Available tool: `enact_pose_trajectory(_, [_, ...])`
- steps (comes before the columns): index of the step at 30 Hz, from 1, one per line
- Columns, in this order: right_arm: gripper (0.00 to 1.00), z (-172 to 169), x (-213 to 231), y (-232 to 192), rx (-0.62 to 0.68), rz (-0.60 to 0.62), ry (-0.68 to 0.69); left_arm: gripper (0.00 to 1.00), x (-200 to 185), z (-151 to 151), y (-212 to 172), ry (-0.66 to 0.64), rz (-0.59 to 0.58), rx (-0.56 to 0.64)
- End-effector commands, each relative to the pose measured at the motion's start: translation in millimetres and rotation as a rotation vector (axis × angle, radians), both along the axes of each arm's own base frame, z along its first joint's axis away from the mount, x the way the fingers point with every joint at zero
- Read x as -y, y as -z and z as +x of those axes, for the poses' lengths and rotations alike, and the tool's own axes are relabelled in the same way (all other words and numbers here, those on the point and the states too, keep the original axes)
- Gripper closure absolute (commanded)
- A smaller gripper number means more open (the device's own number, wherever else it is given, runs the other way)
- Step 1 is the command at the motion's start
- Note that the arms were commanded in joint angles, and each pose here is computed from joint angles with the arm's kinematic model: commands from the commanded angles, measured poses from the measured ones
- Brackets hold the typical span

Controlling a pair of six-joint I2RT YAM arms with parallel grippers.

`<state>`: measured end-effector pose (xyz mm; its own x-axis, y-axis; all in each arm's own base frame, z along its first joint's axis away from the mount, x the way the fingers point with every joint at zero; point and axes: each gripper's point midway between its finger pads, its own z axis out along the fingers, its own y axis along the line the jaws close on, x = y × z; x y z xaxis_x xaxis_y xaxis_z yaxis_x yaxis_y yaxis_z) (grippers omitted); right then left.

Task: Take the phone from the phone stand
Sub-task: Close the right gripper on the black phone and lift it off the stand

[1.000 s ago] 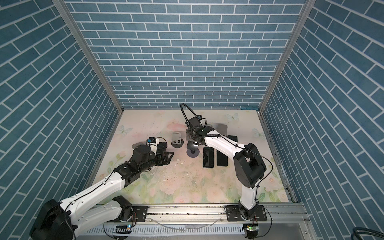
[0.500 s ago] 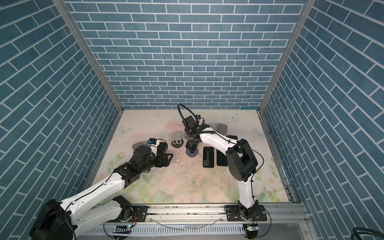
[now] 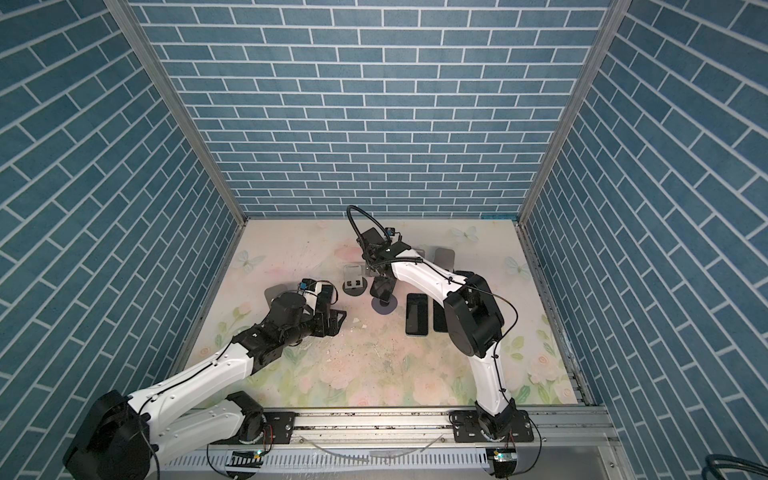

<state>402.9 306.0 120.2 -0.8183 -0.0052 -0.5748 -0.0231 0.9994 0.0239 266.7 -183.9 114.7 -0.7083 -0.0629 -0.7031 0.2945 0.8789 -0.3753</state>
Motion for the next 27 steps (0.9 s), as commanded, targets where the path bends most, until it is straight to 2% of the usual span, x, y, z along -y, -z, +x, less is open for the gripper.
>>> enact_pose_trajectory(1, [0.09,-1.5,1.9,5.0,-0.019,-0.052,-0.003,0.0,-1.3,-2.0,7.2,0.007,0.016,-0.003])
enact_pose_trajectory(12, [0.16,-0.4,5.9,9.0,-0.026,-0.106,-0.033,0.0,-3.0,-2.1,12.1,-0.002,0.025,-0.016])
enact_pose_trajectory(19, [0.23,-2.6,7.3,6.8,-0.013,-0.09,-0.034,0.0,0.5,0.0,13.6,0.003,0.02,-0.023])
enact_pose_trajectory(27, [0.36,-3.7,1.0,1.0,0.003,-0.043,-0.061,0.0,1.1,0.9,14.9,-0.004,0.012,-0.031])
